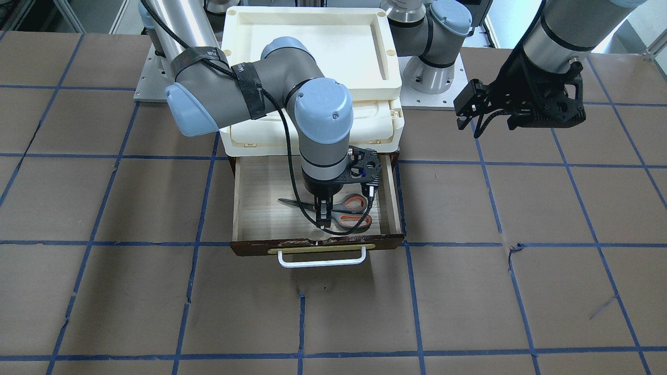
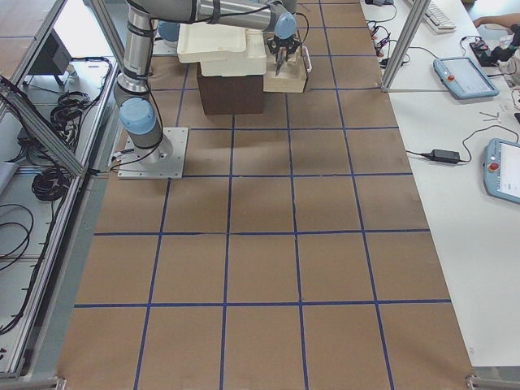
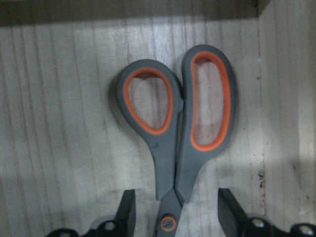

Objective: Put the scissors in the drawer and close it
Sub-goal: 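Lower the scissors into the drawer and open the right gripper, then raise the right gripper out of the drawer and withdraw it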

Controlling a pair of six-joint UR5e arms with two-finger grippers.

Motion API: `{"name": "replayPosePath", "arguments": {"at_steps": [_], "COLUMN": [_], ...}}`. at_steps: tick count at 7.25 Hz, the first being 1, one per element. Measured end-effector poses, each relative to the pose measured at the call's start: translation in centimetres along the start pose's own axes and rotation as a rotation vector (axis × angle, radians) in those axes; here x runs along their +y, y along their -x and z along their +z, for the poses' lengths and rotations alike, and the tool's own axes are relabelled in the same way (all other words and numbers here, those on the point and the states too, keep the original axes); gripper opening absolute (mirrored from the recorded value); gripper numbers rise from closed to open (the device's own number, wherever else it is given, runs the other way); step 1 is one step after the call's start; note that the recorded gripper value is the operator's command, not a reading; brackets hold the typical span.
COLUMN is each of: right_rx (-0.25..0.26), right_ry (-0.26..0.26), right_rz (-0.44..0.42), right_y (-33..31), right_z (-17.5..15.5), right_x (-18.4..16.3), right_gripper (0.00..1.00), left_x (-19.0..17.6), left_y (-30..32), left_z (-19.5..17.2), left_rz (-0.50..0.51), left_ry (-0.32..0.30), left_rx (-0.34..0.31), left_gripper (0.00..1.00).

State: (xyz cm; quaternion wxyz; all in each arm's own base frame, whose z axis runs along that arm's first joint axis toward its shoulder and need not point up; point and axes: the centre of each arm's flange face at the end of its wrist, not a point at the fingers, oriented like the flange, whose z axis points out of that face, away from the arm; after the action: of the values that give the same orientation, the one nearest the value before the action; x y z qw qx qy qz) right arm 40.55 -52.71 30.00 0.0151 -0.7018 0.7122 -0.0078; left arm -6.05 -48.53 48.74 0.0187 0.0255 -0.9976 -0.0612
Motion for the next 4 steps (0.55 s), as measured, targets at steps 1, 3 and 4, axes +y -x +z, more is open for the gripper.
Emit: {"name": "replayPosePath", "arguments": {"at_steps": [1,3,4], "right_rx": [0.004,0.038,0.060], "right_ry": [-0.001,-0.016,-0.028], "right_rz": [0.000,0.015,0.050], "right_y": [0.0,-0.5,-0.7], "right_z": [-0.3,-2.7,-4.6], "right_x": [0.0,0.5,1.2], "right_gripper": [0.91,0.97,0.98], "left_x": [0.1,-0.2,-0.3], "left_y": [0.0,0.6,0.8], "left_z": [0.0,-0.1,-0.1], "left_rz": [0.000,-0.012,-0.016], "left_ry": [0.004,-0.002,-0.005], "left_rx": [0.001,0.009,0.011], "left_gripper": [1.00,1.00,1.00]}}
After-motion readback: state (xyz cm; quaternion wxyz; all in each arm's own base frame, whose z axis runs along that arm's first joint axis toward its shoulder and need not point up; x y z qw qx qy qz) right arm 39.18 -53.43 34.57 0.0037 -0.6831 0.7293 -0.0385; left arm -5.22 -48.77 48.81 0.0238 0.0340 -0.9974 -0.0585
